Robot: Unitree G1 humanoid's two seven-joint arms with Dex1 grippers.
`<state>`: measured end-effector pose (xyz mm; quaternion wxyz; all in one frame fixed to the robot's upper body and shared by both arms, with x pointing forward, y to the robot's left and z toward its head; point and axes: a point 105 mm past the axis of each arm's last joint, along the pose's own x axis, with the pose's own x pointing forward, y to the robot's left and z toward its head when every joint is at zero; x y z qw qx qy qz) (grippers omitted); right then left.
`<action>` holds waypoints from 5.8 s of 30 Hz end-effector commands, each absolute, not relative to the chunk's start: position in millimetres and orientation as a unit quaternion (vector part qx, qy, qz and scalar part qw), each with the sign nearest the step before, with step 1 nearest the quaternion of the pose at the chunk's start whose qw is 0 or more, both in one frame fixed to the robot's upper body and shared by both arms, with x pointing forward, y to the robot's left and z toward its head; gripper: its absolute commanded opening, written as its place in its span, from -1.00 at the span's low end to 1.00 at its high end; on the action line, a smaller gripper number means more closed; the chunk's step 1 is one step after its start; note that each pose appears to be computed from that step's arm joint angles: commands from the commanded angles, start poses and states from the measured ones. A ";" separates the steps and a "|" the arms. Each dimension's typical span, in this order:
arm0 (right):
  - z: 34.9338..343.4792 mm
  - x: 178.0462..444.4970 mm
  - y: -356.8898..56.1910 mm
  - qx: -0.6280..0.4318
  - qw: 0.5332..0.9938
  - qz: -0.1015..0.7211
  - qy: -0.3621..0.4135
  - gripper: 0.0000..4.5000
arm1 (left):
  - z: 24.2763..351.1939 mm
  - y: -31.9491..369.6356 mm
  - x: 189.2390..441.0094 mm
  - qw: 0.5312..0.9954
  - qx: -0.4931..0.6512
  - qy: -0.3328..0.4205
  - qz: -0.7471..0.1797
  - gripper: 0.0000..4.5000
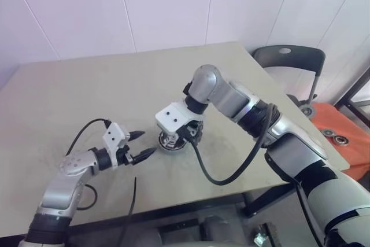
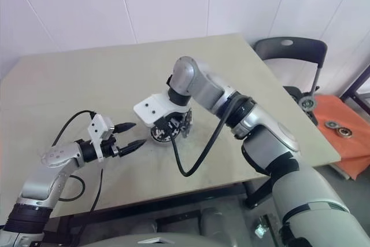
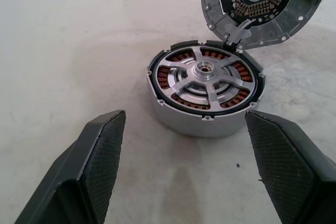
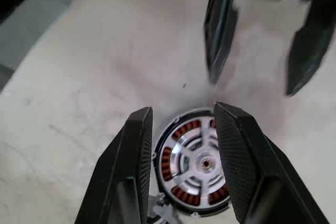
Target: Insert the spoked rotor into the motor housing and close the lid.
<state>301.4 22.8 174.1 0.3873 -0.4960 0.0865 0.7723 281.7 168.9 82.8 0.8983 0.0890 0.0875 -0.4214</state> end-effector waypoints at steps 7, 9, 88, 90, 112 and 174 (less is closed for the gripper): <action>238.7 347.3 -6.2 -0.472 0.533 0.702 -0.024 -0.14 | 97.2 167.7 288.0 0.898 0.095 0.060 -0.425 0.72; 234.3 352.8 -23.3 -0.452 0.558 0.696 -0.010 -0.14 | 97.8 168.8 287.7 0.898 0.095 0.059 -0.425 0.72; 128.3 347.1 -105.8 -0.121 0.719 0.652 0.209 -0.99 | 115.7 192.7 286.0 0.904 0.113 0.066 -0.408 0.72; 132.6 350.2 -103.4 -0.122 0.717 0.654 0.207 -0.99 | 116.0 193.0 286.2 0.904 0.113 0.066 -0.408 0.72; 151.3 339.0 -75.3 -0.078 0.663 0.714 0.212 -0.99 | 114.8 191.9 285.0 0.906 0.110 0.066 -0.403 0.72; 101.3 339.1 15.0 -0.072 0.672 0.717 0.171 -0.99 | 116.6 194.7 282.9 0.915 0.109 0.059 -0.383 0.72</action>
